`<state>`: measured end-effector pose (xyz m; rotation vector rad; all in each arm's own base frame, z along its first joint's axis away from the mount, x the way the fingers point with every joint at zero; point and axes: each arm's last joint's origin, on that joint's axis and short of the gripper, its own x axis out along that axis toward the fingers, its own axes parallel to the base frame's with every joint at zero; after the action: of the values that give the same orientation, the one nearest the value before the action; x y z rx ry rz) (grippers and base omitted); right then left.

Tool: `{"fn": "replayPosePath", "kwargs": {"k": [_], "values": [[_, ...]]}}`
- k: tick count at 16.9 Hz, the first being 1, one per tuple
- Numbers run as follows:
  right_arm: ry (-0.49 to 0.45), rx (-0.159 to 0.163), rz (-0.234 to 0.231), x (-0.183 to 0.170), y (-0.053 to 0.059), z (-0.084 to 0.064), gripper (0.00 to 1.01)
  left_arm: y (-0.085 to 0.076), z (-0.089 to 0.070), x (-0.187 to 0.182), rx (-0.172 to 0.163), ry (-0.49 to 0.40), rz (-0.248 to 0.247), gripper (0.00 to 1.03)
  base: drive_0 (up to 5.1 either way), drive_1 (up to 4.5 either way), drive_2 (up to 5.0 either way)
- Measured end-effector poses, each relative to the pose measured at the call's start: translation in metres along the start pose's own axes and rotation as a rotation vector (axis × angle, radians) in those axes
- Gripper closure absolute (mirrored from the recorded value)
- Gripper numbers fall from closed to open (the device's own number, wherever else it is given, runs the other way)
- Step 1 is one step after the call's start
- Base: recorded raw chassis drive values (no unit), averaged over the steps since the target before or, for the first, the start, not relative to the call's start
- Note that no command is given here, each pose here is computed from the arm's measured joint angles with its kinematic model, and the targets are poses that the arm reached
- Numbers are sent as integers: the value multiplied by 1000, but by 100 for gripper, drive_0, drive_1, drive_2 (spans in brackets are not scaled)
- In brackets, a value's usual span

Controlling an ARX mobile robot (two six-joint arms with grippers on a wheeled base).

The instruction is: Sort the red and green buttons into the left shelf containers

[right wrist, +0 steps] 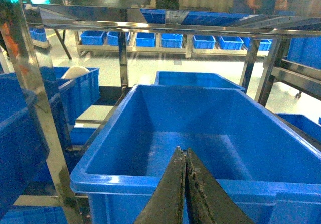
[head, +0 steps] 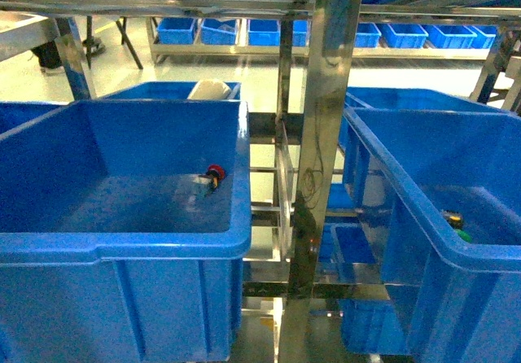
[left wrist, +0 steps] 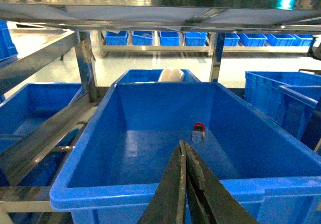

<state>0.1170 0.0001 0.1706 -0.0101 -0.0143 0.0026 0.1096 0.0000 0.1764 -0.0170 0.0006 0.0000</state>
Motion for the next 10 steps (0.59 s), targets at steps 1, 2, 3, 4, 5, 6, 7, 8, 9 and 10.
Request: {"fn": "replayPosePath", "kwargs": {"k": [1,2,3,4,5,6,7,8,9,10], "values": [[3,0,0,-2,0,0,99,0,-4,-1,0,-22,0,101,0,0,0],[2,0,-1,-3,0,0,99,0,-7,-2,-1,1,2,101,0,0,0],[0,0,0,-4,0,0,99,0,-12,-10,1,32,-6,101,0,0,0],[2,0,-3,-6,0,0,99,0,-8,-12,2,-10,-1,101,0,0,0],[1,0,0,-7,0,0,99,0,-9,-12,3,0,-3,101,0,0,0],[0,0,-3,-8,0,0,99,0,-10,-12,3,6,3,101,0,0,0],[3,0,-3,-9,0,-1,99,0,-9,-12,3,-4,0,101,0,0,0],[53,0,-1,-16,0,-6,99,0,-9,-12,3,3,0,101,0,0,0],[-1,0,-3,-20,0,-2,99,0,-9,-12,3,0,0,101,0,0,0],[7,0,-3,-20,0,-3,99,0,-9,-12,3,-1,-1,101,0,0,0]]}}
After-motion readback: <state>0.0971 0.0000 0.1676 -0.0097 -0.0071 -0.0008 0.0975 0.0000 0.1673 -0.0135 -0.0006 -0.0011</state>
